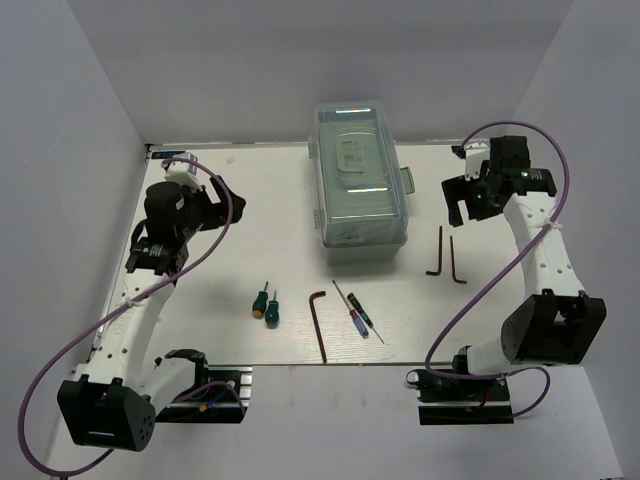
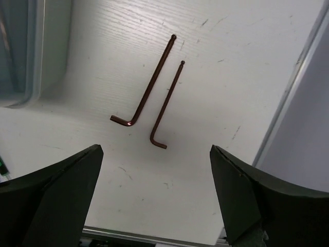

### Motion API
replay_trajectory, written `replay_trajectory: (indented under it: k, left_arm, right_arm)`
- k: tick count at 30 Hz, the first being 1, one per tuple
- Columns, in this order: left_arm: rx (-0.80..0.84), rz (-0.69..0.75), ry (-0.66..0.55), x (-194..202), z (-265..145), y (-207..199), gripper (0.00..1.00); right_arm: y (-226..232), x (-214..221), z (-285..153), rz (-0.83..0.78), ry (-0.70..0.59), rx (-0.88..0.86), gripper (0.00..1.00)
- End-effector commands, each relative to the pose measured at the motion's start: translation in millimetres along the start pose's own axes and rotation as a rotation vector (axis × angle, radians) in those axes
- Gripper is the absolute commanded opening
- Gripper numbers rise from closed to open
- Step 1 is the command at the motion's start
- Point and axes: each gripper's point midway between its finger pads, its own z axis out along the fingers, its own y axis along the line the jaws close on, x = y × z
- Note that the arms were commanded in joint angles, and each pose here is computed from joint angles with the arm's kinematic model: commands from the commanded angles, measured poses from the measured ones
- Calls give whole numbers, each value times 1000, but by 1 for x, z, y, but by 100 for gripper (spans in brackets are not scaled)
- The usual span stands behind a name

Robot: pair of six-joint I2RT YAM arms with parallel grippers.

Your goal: Sort the tools into containers

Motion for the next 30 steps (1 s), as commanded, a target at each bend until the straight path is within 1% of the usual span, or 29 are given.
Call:
replay_trajectory:
  k: [1, 2, 4, 6, 7, 8, 9, 10, 11, 12, 13, 14, 15, 16, 17, 18, 19, 20, 21, 22, 23, 24, 25, 26, 27, 28, 29, 30]
  left_arm:
    - [80, 4, -6, -5, 2, -16, 99]
    - [86, 7, -22, -11, 2, -18, 99]
    - [109, 5, 4, -5, 9, -20, 99]
    - [143, 6, 13, -5, 12, -26, 91]
    - [150, 4, 25, -2, 18, -26, 68]
    - [162, 3, 33, -3, 19, -28, 51]
    - [164, 5, 27, -6, 22, -29, 31]
    - [167, -1, 55, 2, 28, -27, 0]
    - [168, -1, 52, -2, 31, -28, 0]
    - [168, -1, 52, -4, 33, -29, 0]
    - [182, 0, 69, 0, 35, -32, 0]
    - [192, 0, 75, 0, 41, -33, 0]
    - [209, 2, 72, -3, 44, -36, 0]
    - [218, -3, 92, 2, 48, -37, 9]
    - [248, -7, 98, -1, 50, -45, 25]
    - [249, -17, 135, 9, 58, -42, 43]
    - [272, -19, 149, 10, 60, -46, 68]
    - [281, -31, 159, 13, 63, -47, 75]
    - [294, -29, 156, 11, 66, -49, 79]
    - [308, -43, 174, 15, 70, -51, 84]
    - [319, -50, 170, 14, 69, -53, 85]
    - [317, -51, 174, 16, 74, -52, 85]
    - [330, -51, 179, 17, 73, -54, 87]
    - [339, -52, 183, 18, 75, -54, 87]
    - [340, -60, 179, 18, 78, -54, 87]
    - [352, -57, 174, 17, 78, -56, 87]
    - [364, -58, 179, 18, 80, -57, 87]
    - [369, -64, 167, 15, 80, -59, 87]
  right_arm:
    - [-16, -17, -13, -111, -6, 60, 90]
    - [-33, -16, -15, -142, 32, 137, 90]
    - [-45, -19, -16, -172, 51, 189, 90]
    - [-53, -23, -21, -229, 59, 215, 90]
    - [-54, -28, -23, -236, 41, 225, 90]
    - [-49, -29, -22, -242, 37, 198, 90]
    - [-44, -39, -27, -274, 2, 165, 90]
    - [-40, -40, -28, -278, -6, 144, 90]
    - [-25, -48, -27, -315, -53, 60, 90]
    - [-12, -50, -26, -282, -83, -7, 90]
    - [-4, -64, -29, -267, -154, -37, 38]
    - [29, -77, -34, -251, -246, -213, 0]
    - [48, -91, -36, -224, -298, -262, 0]
    - [59, -101, -40, -168, -329, -306, 0]
    - [70, -120, -39, -161, -382, -341, 0]
    - [89, -138, -45, -117, -439, -425, 14]
    - [97, -152, -53, -60, -463, -460, 22]
    - [108, -171, -46, -62, -483, -512, 42]
    - [122, -179, -46, -57, -486, -559, 58]
    - [127, -197, -60, -2, -514, -587, 71]
    - [136, -203, -38, 22, -483, -617, 78]
    - [149, -209, -38, 40, -476, -652, 79]
    - [151, -217, -32, 80, -469, -656, 81]
    - [160, -229, -37, 66, -497, -665, 81]
    - [169, -233, -28, 85, -475, -686, 81]
    - [173, -247, -29, 102, -489, -695, 81]
    - [181, -249, -28, 124, -476, -707, 81]
    - [191, -254, -12, 134, -461, -713, 81]
